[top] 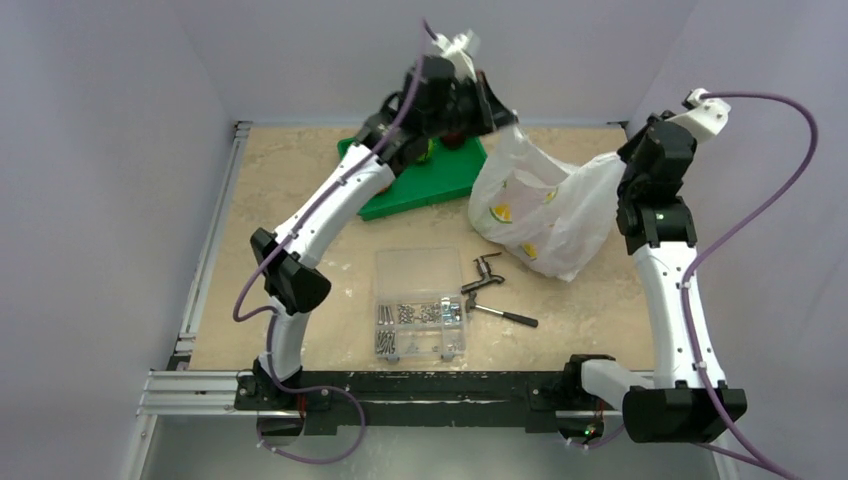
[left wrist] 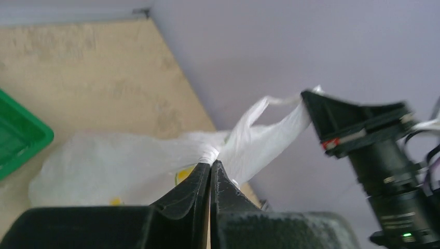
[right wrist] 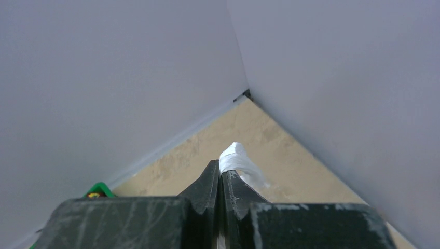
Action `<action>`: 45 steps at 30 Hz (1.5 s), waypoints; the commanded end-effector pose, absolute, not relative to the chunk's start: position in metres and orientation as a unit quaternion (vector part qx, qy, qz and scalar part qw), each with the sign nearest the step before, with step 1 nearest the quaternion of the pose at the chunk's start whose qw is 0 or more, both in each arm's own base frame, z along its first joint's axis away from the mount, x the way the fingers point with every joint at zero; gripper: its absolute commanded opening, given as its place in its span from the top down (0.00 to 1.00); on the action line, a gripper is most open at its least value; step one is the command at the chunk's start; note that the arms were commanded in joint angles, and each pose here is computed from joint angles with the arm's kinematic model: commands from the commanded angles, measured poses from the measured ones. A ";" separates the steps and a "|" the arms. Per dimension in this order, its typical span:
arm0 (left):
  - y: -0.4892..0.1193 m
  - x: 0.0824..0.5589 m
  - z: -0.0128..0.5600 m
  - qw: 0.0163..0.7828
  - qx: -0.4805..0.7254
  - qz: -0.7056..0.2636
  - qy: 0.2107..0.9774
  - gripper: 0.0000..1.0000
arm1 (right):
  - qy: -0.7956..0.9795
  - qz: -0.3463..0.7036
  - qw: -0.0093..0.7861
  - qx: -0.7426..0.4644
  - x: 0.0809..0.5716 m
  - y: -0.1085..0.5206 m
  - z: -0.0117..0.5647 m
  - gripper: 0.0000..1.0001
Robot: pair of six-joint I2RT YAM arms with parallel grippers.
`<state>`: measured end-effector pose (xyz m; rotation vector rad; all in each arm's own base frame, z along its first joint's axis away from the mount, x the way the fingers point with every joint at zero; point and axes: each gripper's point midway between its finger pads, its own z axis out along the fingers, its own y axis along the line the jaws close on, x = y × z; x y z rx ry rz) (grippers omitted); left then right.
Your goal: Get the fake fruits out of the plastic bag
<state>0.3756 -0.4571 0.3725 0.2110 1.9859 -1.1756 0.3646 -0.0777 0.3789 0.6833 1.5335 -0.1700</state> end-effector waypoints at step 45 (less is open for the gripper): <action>-0.400 0.302 0.351 0.380 0.220 -0.433 0.787 0.11 | 0.784 0.199 0.582 0.086 0.235 0.052 0.379 0.20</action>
